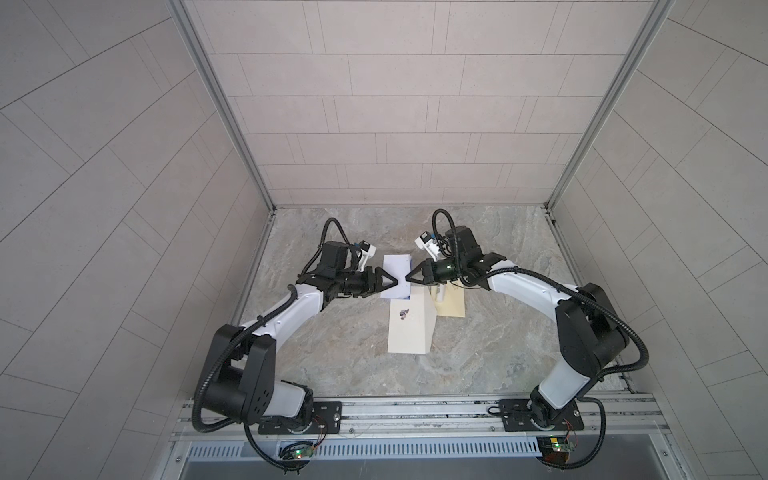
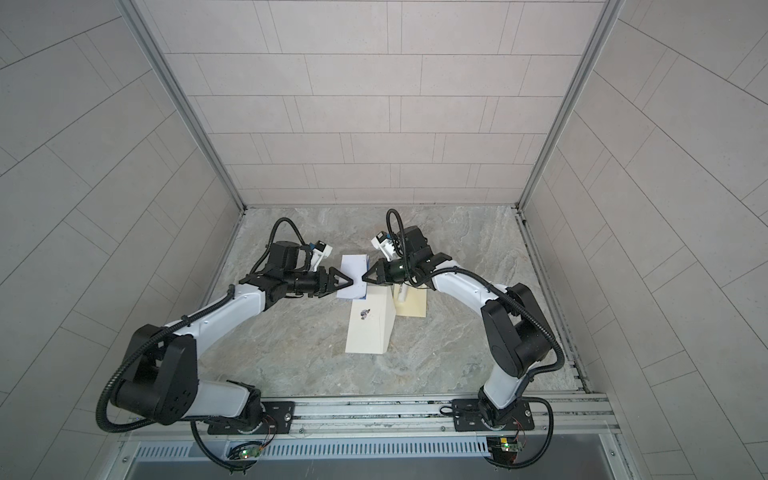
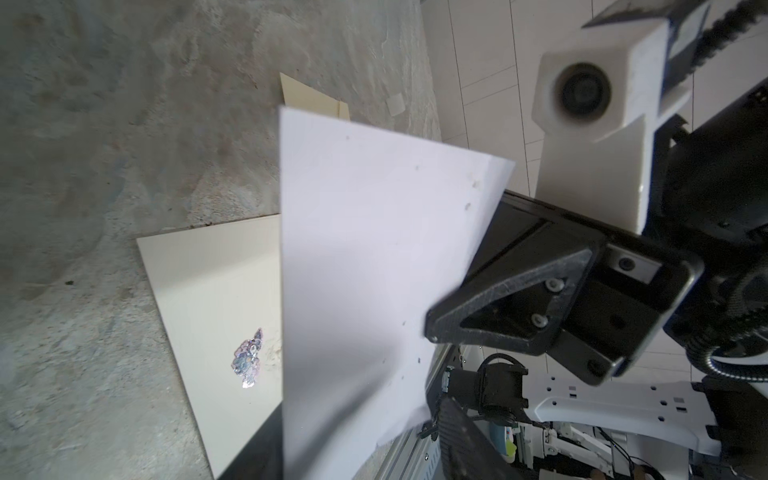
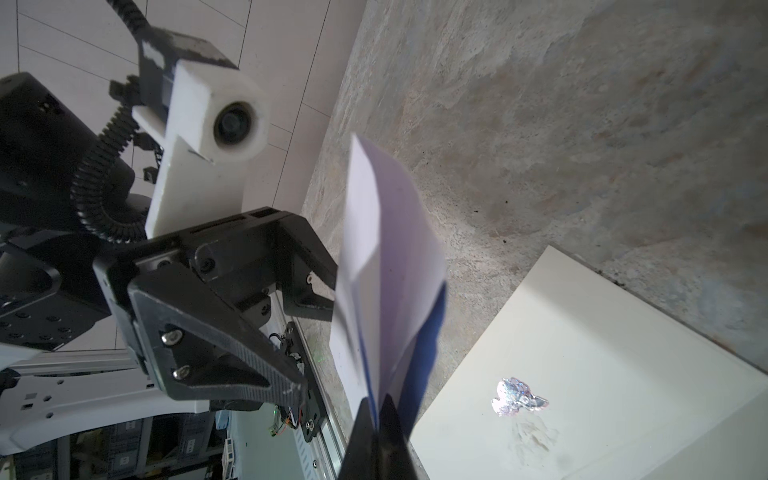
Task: Place the letter into the envelope and seal it
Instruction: 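Lift the folded white sheet upright with both grippers above the envelope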
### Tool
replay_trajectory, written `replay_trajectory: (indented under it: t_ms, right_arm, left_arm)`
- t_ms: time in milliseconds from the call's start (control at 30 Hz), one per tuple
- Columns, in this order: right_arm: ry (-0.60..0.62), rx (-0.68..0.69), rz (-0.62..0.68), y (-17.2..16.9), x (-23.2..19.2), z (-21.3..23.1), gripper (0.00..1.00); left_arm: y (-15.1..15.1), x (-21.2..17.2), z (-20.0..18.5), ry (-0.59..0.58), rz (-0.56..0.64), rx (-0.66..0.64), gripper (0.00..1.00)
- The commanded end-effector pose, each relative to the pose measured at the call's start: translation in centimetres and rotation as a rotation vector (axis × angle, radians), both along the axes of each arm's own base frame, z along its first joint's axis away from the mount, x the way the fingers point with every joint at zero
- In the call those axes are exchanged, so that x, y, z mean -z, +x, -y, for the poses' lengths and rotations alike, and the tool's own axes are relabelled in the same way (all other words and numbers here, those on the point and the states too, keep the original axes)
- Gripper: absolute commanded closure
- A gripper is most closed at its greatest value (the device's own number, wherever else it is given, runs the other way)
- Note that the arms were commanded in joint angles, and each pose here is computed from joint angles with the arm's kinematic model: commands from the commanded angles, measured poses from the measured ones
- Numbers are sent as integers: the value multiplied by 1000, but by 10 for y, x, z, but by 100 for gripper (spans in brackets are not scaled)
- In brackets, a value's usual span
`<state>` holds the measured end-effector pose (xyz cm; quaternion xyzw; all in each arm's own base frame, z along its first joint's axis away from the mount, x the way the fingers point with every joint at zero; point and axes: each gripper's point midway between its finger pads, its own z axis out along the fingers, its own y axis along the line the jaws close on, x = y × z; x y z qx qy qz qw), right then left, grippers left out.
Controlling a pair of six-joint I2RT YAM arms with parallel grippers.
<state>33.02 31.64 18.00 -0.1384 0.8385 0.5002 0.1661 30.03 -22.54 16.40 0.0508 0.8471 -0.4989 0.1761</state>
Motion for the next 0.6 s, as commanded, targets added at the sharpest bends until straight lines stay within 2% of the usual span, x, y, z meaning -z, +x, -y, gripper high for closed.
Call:
replay_trajectory:
  t_ms: [0, 33, 67, 100, 133, 167, 233, 300, 400, 567]
  right_arm:
    - [43, 11, 32, 4, -14, -6, 100]
    - [42, 14, 34, 5, -14, -5, 100]
    - [39, 13, 36, 5, -14, -5, 100]
    - [34, 15, 34, 5, -12, -5, 100]
    - [33, 16, 34, 5, -12, -5, 100]
    - [29, 23, 33, 5, -11, -4, 94]
    - [23, 35, 34, 6, -10, -2, 74]
    - [16, 46, 30, 6, -8, 0, 64]
    - [6, 73, 31, 9, -5, 6, 59]
    - [46, 61, 30, 8, -7, 4, 59]
  left_arm:
    - [-1, -9, 4, -22, 46, 27, 58]
    - [0, -10, 3, -16, 52, 19, 69]
    - [1, -11, 2, -12, 59, 12, 86]
    - [3, -13, 2, -14, 68, 6, 96]
    - [4, -14, 3, -18, 70, 3, 100]
    - [6, -16, 3, -25, 72, -2, 100]
    - [7, -21, 3, -32, 85, -4, 100]
    - [9, -28, 4, -48, 110, -6, 100]
    - [10, -42, 7, -87, 144, -4, 100]
    - [10, -57, 10, -135, 182, 5, 100]
